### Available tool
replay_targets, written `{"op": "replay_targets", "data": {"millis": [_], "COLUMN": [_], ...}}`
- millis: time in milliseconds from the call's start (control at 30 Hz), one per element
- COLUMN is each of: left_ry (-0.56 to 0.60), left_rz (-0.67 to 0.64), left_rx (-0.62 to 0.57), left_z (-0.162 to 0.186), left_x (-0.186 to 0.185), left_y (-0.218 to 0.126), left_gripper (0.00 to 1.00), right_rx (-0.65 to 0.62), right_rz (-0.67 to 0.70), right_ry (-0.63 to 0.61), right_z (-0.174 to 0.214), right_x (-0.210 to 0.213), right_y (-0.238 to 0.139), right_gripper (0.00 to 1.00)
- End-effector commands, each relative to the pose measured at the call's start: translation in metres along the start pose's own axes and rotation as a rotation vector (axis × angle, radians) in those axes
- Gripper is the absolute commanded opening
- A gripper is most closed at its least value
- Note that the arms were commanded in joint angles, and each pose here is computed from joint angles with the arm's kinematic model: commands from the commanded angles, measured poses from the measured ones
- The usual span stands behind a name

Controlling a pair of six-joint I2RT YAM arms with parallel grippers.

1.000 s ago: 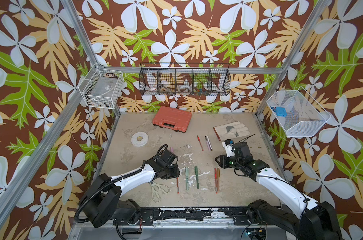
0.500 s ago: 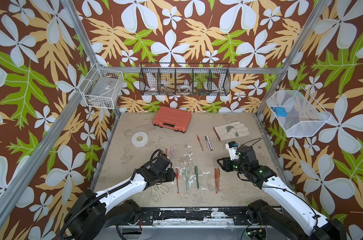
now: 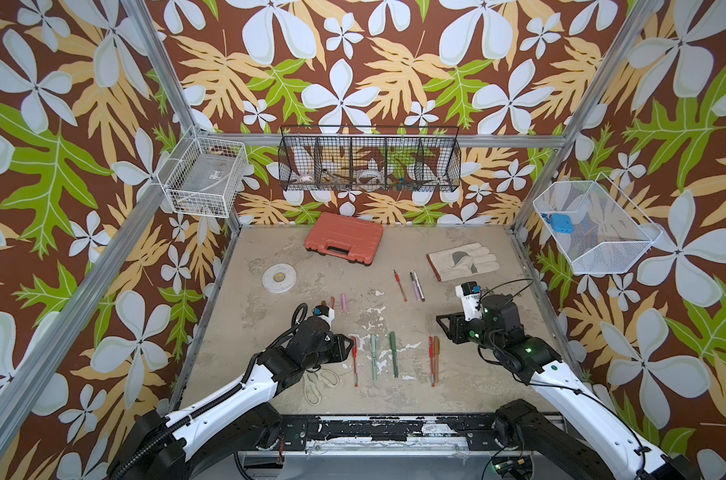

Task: Open the pen caps
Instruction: 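Lower the left gripper onto the capped red gel pen and close it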

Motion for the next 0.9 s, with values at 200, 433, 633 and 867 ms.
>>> {"op": "replay_targets", "data": {"millis": [200, 433, 633, 867], "left_ry": [0.025, 0.039, 0.06, 0.049], "left_rz": [0.003, -0.017, -0.078, -0.136], "left_rx": [-0.009, -0.043, 0.011, 0.036], "left_z": [-0.004, -0.005, -0.001, 0.0], "left_x": [-0.005, -0.002, 0.005, 0.007], "left_y": [-0.015, -0.018, -0.005, 0.002], "left_gripper": [0.4, 0.4, 0.4, 0.38], "right_rx": [-0.081, -0.101, -0.093, -0.039], "right_rz": [-0.068, -0.102, -0.093, -0.038], "right_ry": [-0.044, -0.045, -0.051, -0.057], "right_z": [-0.009, -0.006, -0.005, 0.005], "right_x": [0.012, 0.014, 0.016, 0.021], "right_y": [-0.018, -0.019, -0.02, -0.014], "right_gripper": [0.44, 0.44, 0.44, 0.44]}}
Point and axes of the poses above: each gripper's point midway between its finger pads, its own y axis out along the fingers, its own x axis along the line the jaws close on, z = x × y, the point moved 7 cm from there along -y, back along the fingers, and after that the axes turned 6 degrees about y, right-handed, at the moved point
